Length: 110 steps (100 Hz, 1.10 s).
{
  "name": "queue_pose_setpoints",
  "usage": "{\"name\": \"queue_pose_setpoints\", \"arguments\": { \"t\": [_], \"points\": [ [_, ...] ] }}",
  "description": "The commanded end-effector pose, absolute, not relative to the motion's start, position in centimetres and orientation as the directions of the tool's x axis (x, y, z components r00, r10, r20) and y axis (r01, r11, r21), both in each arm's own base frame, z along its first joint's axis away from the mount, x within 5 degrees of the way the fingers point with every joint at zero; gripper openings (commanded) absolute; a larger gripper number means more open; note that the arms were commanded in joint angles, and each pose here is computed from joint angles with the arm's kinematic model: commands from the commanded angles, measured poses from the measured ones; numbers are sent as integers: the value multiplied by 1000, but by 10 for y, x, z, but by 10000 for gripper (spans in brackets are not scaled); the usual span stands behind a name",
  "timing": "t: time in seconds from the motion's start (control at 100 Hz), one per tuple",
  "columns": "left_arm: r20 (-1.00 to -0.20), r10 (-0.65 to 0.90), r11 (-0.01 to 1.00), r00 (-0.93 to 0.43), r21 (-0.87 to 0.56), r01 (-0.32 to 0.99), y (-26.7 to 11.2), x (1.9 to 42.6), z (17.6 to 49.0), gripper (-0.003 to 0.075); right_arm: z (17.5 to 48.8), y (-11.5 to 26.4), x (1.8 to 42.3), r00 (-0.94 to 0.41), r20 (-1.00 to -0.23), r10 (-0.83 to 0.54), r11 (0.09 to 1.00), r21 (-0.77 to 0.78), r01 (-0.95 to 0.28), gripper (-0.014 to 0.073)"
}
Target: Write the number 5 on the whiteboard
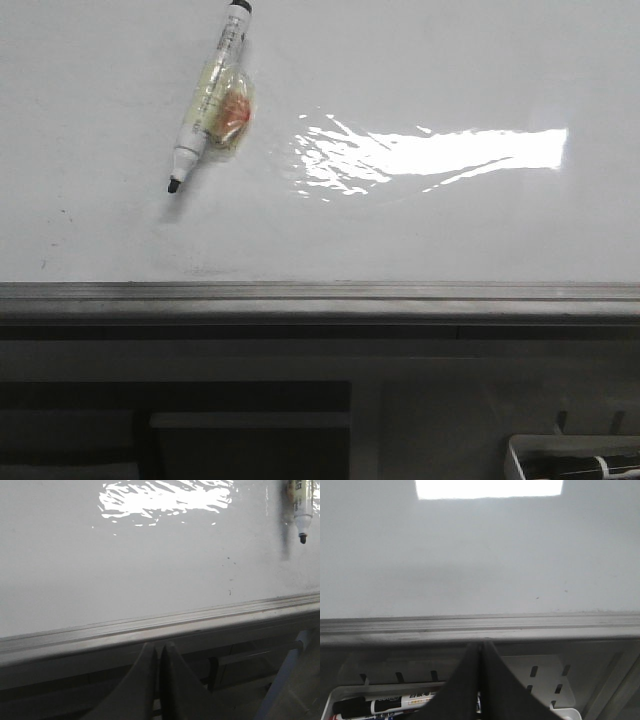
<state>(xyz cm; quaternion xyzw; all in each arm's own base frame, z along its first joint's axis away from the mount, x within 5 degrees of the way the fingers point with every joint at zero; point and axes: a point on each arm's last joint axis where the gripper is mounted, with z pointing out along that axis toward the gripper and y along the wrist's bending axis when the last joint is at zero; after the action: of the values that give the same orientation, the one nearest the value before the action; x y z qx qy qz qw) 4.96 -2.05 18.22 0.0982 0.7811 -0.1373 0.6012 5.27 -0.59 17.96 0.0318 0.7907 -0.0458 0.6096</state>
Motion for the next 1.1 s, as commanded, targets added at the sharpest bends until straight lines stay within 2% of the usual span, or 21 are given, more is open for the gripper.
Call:
{"name": "queue_pose_setpoints", "arguments": {
  "t": [0.0,0.84,0.91,1.01,1.09],
  "points": [
    [-977,-54,944,-206,-117,309,-20,50,183,-20,173,-6,53,-244,-970,-23,993,-50,105,-61],
    [-979,-46,946,-198,-107,308,-19,50,183,-20,174,-6,53,-237,-971,-23,993,-50,106,-61],
    [-979,-46,946,-198,-107,308,-19,50,183,-20,178,-7,54,-197,-979,-59,991,-82,110,-61],
    [-982,-65,945,-176,-117,306,-19,50,186,-20,193,-7,55,-33,-990,-140,982,-143,123,-61],
    [-970,-203,923,-131,-234,304,-20,51,194,-20,207,-6,55,116,-982,-150,982,-135,130,-61]
  ]
}}
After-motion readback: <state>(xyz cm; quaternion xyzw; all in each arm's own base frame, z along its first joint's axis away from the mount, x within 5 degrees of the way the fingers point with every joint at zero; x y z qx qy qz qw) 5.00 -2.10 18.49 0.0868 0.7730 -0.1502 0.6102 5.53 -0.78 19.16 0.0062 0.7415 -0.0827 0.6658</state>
